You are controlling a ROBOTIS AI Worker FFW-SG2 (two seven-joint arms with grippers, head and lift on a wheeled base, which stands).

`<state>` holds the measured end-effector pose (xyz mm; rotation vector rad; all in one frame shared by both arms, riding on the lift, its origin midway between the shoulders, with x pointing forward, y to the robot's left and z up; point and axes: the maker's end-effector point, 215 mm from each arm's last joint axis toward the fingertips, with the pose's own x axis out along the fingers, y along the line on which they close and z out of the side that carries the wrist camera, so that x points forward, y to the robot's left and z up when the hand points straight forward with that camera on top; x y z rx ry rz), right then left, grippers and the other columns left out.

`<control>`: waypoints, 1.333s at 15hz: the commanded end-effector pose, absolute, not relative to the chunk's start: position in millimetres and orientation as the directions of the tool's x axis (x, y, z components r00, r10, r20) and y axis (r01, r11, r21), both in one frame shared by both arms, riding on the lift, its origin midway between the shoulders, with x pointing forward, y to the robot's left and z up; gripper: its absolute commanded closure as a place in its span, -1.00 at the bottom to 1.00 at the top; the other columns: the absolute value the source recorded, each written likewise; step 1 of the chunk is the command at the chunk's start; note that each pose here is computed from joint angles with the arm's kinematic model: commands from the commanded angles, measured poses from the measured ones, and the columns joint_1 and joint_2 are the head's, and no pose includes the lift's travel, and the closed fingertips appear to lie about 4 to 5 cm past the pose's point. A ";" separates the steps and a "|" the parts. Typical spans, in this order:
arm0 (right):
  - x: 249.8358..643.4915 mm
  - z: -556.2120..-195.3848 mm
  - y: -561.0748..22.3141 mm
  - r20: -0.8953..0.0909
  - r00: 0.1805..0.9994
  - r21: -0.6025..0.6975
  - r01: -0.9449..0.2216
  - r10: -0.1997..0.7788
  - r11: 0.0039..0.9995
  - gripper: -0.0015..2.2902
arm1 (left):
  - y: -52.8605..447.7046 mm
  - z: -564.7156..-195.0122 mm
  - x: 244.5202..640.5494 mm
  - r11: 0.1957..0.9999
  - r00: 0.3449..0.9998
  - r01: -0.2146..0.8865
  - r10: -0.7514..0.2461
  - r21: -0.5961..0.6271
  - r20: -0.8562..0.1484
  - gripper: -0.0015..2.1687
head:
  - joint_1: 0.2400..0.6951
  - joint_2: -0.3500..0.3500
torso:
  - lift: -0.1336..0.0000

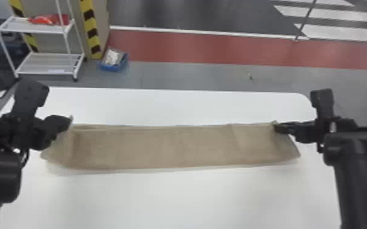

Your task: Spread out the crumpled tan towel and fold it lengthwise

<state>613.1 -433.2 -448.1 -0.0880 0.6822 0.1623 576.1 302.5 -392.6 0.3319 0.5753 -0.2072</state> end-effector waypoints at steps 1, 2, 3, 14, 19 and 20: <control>614.1 -444.3 -432.7 -0.627 0.769 -0.016 -0.174 0.126 0.985 -0.28 | 302.7 -391.8 577.9 0.925 0.824 0.284 -0.100 0.253 -0.557 0.60 | 1.00 -0.34 | -0.86; 614.7 -442.8 -431.0 -0.624 0.771 -0.014 -0.177 0.130 0.984 -0.28 | 303.3 -391.7 578.5 0.925 0.825 0.283 -0.100 0.254 -0.556 0.60 | 1.00 -0.34 | -0.86; 614.2 -442.9 -431.5 -0.626 0.769 -0.015 -0.177 0.129 0.984 -0.18 | 304.3 -390.8 580.2 0.923 0.827 0.284 -0.100 0.258 -0.553 0.60 | 1.00 -0.34 | -0.86; 614.4 -426.2 -450.3 -0.559 0.821 0.017 -0.131 0.118 0.991 -0.13 | 328.2 -378.4 596.4 0.936 0.847 0.241 -0.074 0.256 -0.527 0.60 | 1.00 -0.32 | -0.86; 605.7 -422.4 -465.0 -0.533 0.840 0.039 -0.096 0.101 0.995 -0.13 | 333.1 -388.4 608.0 0.938 0.841 0.234 -0.063 0.257 -0.537 0.61 | 1.00 -0.32 | -0.86; 604.0 -424.2 -466.5 -0.536 0.839 0.039 -0.091 0.098 0.995 -0.13 | 334.3 -389.0 610.2 0.938 0.841 0.231 -0.059 0.258 -0.537 0.61 | 1.00 -0.32 | -0.86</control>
